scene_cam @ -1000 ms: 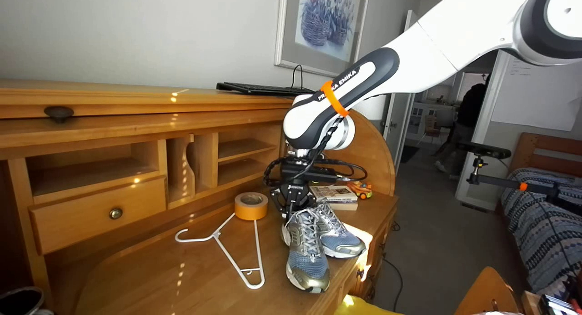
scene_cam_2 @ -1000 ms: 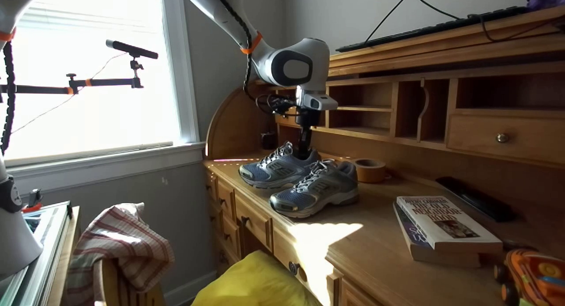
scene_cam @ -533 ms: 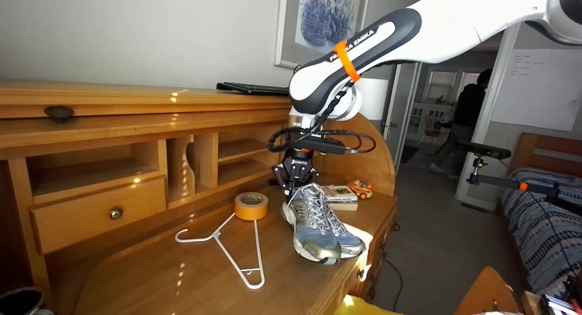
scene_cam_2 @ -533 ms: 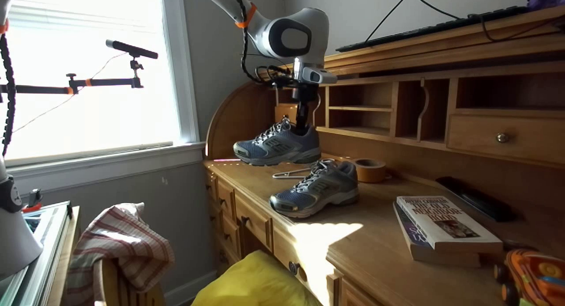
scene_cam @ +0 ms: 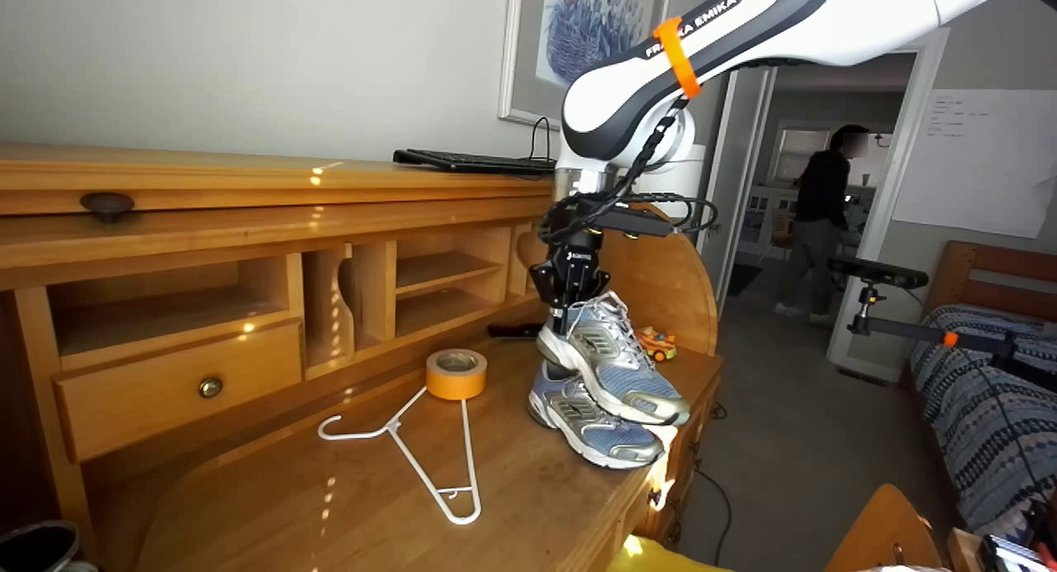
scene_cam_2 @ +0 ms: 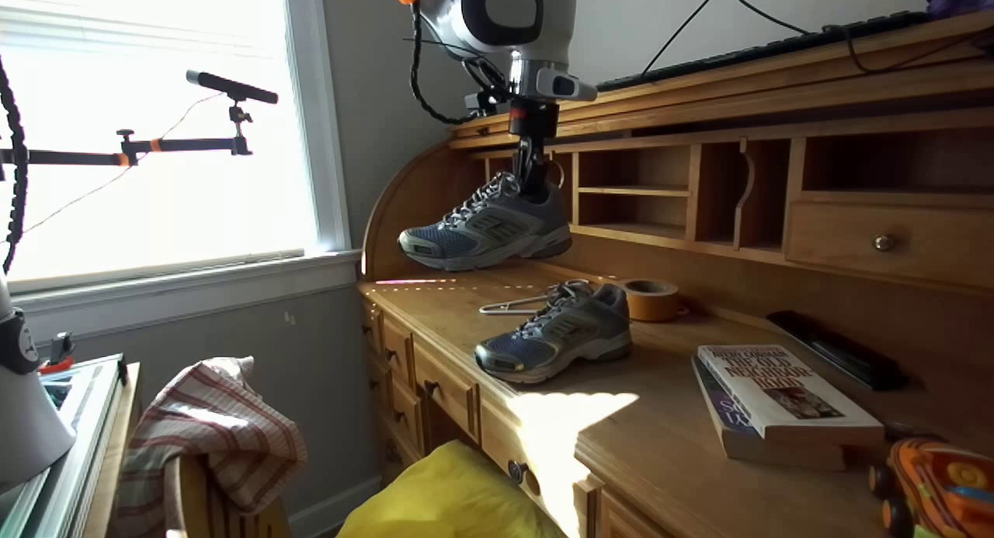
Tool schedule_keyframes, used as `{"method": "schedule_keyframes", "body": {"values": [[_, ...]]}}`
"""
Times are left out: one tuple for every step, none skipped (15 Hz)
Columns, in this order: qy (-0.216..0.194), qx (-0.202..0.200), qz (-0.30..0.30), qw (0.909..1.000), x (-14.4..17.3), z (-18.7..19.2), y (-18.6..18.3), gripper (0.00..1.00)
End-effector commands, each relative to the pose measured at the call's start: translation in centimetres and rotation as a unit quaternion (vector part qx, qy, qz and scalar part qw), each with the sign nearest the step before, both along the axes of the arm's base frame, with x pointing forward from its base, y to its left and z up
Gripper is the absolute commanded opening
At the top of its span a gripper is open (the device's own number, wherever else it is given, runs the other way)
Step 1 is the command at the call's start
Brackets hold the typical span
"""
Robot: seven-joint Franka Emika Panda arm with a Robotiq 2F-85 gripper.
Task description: Move the pair of shoes sightly to the left then move the shoe on the left to the right side
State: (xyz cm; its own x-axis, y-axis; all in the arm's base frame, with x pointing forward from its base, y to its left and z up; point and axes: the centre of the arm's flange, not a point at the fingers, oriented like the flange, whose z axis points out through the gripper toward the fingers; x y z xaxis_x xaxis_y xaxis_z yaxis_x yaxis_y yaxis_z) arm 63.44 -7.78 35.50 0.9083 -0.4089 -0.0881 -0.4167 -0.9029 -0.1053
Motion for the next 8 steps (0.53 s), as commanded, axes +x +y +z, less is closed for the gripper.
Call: {"method": "schedule_keyframes", "body": {"values": [[-0.002, -0.030, 0.045, 0.9985, -3.5, 1.1, -3.1, 0.03], [-0.003, -0.041, 0.049, 0.9980, -4.0, 1.0, -4.1, 0.03], [-0.006, -0.048, 0.053, 0.9974, -4.4, 0.9, -5.3, 0.03], [-0.007, -0.054, 0.058, 0.9969, -4.7, 0.8, -6.4, 0.03], [-0.011, -0.059, 0.064, 0.9961, -4.8, 0.6, -7.6, 0.03], [-0.015, -0.060, 0.069, 0.9957, -4.9, 0.5, -8.6, 0.03], [-0.021, -0.062, 0.075, 0.9950, -4.8, 0.3, -9.6, 0.03], [-0.028, -0.064, 0.079, 0.9945, -4.8, 0.1, -10.6, 0.03]]}}
